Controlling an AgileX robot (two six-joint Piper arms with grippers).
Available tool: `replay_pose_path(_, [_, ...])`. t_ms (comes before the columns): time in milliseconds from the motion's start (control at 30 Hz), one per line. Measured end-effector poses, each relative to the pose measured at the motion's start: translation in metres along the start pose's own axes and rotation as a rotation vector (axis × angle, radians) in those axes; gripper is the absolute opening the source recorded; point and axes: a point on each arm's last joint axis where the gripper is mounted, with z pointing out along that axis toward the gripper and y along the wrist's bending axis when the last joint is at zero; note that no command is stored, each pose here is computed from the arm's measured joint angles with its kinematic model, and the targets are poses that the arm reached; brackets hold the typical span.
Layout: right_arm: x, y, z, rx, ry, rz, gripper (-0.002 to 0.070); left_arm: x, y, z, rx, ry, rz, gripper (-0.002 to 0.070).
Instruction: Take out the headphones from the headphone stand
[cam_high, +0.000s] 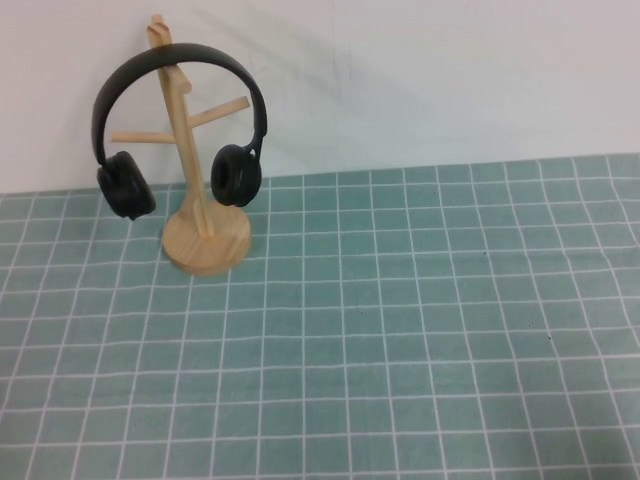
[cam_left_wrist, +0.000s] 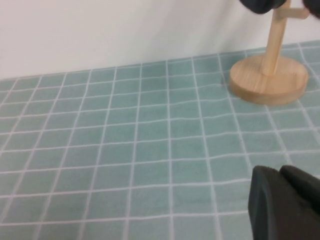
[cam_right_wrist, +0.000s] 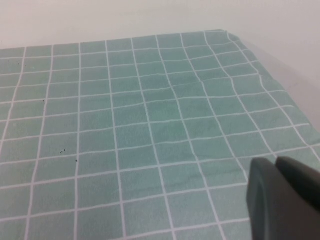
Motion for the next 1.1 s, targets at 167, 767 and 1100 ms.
replay_pose_path(167, [0.000, 0.000, 0.000, 0.000, 0.000, 0.000, -0.0008, -0.007, -0.004, 0.000, 0.050, -0.069, -0.224, -0.0003])
replay_pose_path(767, [0.000, 0.000, 0.000, 0.000, 0.000, 0.000, -0.0008, -0.040, -0.006, -0.009, 0.173, -0.194, -0.690, -0.0003])
replay_pose_path(1100, [0.000, 0.000, 0.000, 0.000, 0.000, 0.000, -0.0008, -0.141, 0.002, 0.006, 0.215, 0.242, -0.231, -0.0003])
